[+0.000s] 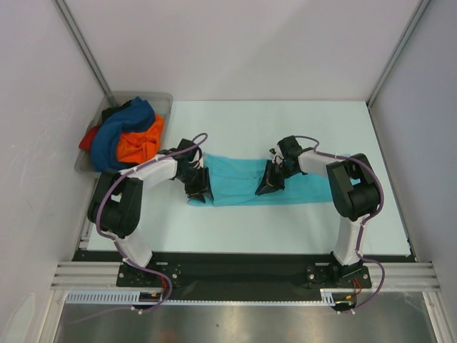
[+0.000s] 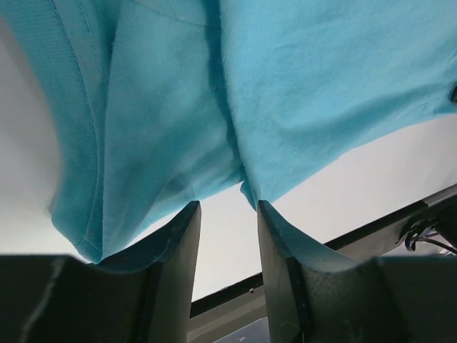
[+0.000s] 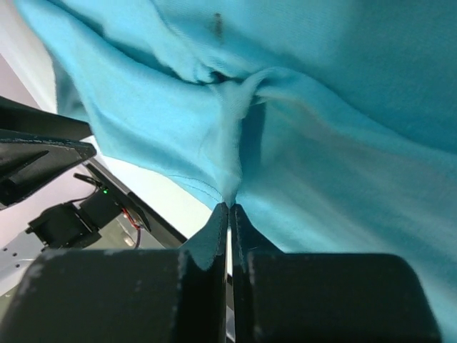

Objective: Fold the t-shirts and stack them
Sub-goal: Fold the tshirt

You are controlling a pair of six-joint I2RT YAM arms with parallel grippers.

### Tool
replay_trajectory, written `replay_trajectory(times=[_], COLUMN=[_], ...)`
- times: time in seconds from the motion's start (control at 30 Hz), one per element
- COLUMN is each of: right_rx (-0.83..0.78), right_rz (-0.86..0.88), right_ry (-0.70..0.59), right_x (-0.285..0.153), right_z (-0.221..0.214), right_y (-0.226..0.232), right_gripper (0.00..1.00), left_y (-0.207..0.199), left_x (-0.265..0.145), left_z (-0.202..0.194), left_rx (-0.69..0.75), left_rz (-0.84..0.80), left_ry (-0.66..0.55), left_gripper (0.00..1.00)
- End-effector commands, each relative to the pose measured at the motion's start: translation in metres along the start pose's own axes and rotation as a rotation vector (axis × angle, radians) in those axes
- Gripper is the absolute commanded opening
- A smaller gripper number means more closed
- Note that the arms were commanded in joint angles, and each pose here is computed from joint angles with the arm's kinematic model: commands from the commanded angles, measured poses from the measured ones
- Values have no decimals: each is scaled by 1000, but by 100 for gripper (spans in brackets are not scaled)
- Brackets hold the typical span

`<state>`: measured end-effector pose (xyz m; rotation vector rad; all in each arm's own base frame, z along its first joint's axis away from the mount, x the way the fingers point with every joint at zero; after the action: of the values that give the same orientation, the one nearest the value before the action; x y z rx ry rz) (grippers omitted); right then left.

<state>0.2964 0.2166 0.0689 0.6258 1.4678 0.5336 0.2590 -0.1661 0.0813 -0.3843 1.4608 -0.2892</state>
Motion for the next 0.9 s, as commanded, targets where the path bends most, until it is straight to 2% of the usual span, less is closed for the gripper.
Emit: replay_trajectory(times=[0.0, 0.2, 0.33, 0.37, 0.4, 0.47, 0.57, 0.67, 0.73, 0.87], right_rx=[-39, -15, -1, 4, 3, 4, -37, -116, -150, -180], right_rz=[41, 29, 1, -10, -25, -69, -149, -231, -250, -142], right_ry=[-58, -48, -33, -34, -31, -39, -61, -118, -137, -163], right_x=[-22, -26, -18, -16, -13, -12, -19, -38, -46, -53], right_z=[10, 7, 6, 7, 8, 11, 17, 24, 24, 24], right_y=[29, 28, 18, 15, 11, 3, -2, 5, 13, 44], right_gripper=[0, 0, 0, 2, 10, 14, 26, 33, 36, 43], left_y=[-16, -30, -40, -44, -45, -48, -45, -30, -13, 9], left_x=[-27, -40, -39, -38, -36, -25, -7, 11, 20, 39], left_z=[15, 19, 16, 16, 15, 9, 6, 7, 16, 21], left_rx=[46, 55, 48, 54, 53, 44, 11, -16, -18, -8], left_rz=[-49, -112, -181, -200, -212, -245, -256, -180, -46, 65], left_ry=[-107, -133, -89, -84, -69, -15, 19, 27, -27, -27], left_gripper=[44, 46, 46, 46, 46, 45, 41, 39, 38, 35])
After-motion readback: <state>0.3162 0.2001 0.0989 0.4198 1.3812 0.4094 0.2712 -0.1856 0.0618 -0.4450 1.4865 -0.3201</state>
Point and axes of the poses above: each gripper's point midway between its finger pads, its own x axis out along the fingers, its own y axis along the line the jaws close on, z = x × y, the point moved 5 cm from there along -x, back along the fingers, and after that the axes turned 1 degree about -x, right-handed, at the moved point
